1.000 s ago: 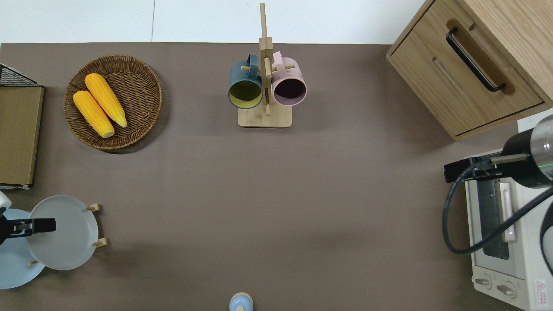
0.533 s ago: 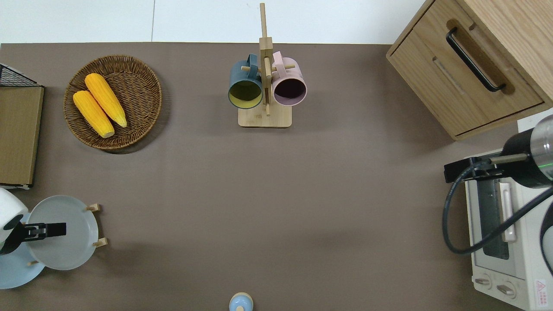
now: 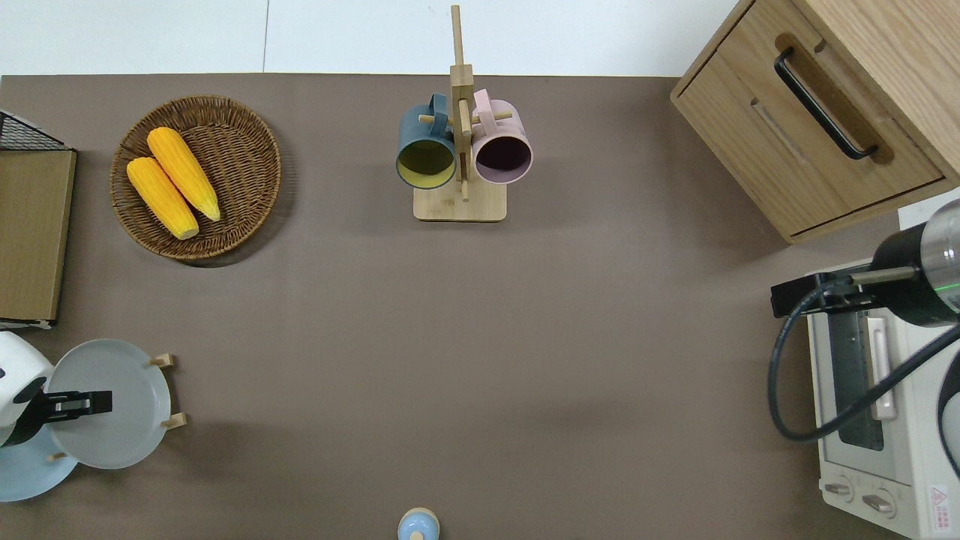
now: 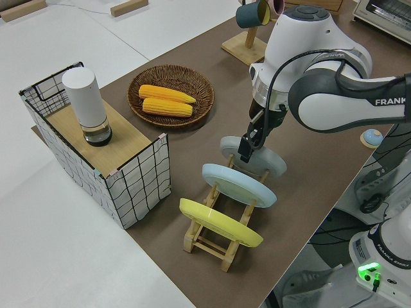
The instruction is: Pick gray plate from low plate rack and place it on table with left arm
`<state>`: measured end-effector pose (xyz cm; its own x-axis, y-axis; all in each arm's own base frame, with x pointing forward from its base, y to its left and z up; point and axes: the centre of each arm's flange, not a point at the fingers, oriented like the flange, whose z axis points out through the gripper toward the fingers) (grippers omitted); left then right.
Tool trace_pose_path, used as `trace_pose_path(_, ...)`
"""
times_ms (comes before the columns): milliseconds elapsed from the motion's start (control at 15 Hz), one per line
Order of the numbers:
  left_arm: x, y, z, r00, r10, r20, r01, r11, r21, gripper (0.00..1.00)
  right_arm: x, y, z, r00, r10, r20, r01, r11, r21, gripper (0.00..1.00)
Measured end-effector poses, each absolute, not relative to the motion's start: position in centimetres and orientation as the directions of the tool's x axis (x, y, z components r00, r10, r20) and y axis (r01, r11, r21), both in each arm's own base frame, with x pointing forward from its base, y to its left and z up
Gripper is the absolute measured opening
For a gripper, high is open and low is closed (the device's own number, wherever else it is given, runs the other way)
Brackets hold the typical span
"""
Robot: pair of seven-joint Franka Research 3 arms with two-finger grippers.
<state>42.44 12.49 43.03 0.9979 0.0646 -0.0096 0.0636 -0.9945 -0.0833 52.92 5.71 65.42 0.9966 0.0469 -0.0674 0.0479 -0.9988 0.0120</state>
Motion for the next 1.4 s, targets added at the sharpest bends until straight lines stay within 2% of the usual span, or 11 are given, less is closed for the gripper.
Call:
trace_pose_path(67,42.4,12.5,43.0,0.998,0.064,-0.009,0.063,-0.994,-0.083,0.68,52.9,5.7,65.4,0.997,0.047,-0.067,0.048,-0.999,0.012,0.99)
trace_pose_path(133,42.4,12.5,43.0,0.998,0.064,-0.009,0.064,-0.994,-0.083,0.62,52.9,5.7,65.4,0.997,0.047,-0.067,0.048,-0.999,0.012,0.99)
trace_pose_path(200,42.4,12.5,43.1,0.998,0.064,-0.008,0.064,-0.994,-0.083,0.54,52.9,5.7,65.4,0.997,0.047,-0.067,0.048,-0.999,0.012,0.99)
trace_pose_path(333,42.4,12.5,43.0,0.998,0.064,-0.008,0.063,-0.994,-0.083,0.27,52.9,5.7,65.4,0.997,0.047,-0.067,0.048,-0.999,0.012,0.99)
trace_pose_path(467,42.4,12.6,43.1,0.998,0.064,-0.006,0.064,-0.994,-0.087,0.09,52.9,5.7,65.4,0.997,0.047,-0.067,0.048,-0.999,0.012,0.99)
trace_pose_path(1067,42.3,12.6,43.7,0.998,0.066,0.008,0.066,-0.994,-0.091,0.08,52.9,5.7,65.4,0.997,0.047,-0.067,0.048,-0.999,0.012,0.99)
trace_pose_path(1400,42.4,11.8,45.5,0.996,0.087,0.030,0.090,-0.991,-0.102,0.08,52.9,5.7,65.4,0.997,0.047,-0.067,0.048,-0.999,0.012,0.99)
